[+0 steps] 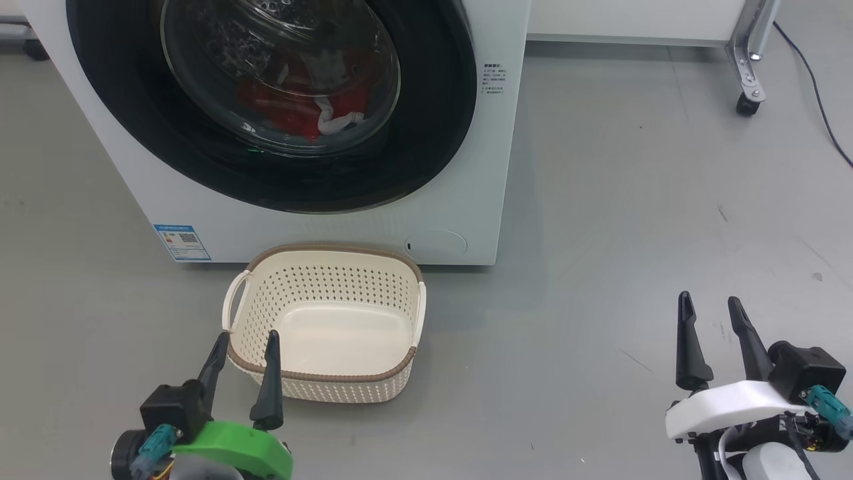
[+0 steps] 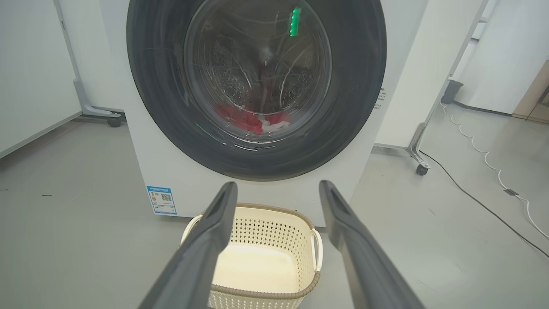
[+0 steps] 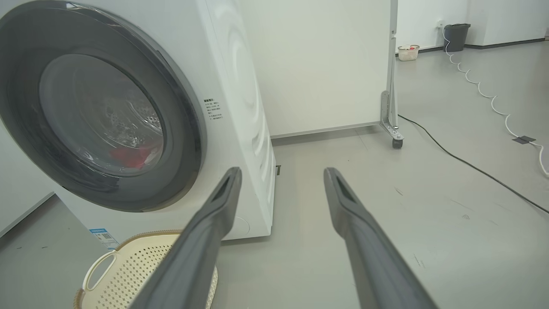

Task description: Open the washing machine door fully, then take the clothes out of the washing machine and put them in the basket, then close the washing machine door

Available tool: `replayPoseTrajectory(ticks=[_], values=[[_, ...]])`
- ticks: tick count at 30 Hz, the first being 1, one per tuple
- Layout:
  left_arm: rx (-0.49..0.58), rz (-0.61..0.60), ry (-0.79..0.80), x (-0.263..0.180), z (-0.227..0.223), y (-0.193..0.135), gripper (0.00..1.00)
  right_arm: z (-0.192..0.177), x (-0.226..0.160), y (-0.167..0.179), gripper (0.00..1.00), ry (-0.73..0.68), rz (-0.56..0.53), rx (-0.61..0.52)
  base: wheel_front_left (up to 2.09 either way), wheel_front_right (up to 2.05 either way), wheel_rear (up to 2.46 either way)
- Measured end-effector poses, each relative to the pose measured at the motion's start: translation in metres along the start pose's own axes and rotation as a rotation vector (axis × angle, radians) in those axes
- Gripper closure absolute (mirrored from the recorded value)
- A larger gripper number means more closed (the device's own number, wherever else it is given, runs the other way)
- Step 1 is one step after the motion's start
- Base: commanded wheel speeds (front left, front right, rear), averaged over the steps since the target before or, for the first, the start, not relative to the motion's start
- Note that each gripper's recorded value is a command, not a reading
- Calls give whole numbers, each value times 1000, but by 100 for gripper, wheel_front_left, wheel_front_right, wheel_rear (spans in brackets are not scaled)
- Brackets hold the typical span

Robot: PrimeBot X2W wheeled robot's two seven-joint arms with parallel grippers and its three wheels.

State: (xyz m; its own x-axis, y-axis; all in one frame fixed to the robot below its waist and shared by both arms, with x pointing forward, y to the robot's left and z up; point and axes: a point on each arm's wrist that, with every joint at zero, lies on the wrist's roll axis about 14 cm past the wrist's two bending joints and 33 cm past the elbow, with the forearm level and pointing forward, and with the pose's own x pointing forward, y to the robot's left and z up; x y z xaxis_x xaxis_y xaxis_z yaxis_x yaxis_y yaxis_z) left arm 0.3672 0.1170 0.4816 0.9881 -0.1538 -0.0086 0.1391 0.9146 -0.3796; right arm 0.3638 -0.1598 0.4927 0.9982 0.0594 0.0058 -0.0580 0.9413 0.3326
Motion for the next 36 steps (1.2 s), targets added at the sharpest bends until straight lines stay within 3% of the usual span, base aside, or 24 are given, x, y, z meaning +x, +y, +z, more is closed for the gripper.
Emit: replayPoseTrajectory(ticks=[10, 36], values=[[55, -1, 58, -4, -18, -1, 0, -8, -3, 0, 0, 34, 9, -80, 0, 0, 0], [52, 46, 46, -2, -14, 11, 0, -14, -1, -1, 0, 49, -4, -76, 0, 0, 0]])
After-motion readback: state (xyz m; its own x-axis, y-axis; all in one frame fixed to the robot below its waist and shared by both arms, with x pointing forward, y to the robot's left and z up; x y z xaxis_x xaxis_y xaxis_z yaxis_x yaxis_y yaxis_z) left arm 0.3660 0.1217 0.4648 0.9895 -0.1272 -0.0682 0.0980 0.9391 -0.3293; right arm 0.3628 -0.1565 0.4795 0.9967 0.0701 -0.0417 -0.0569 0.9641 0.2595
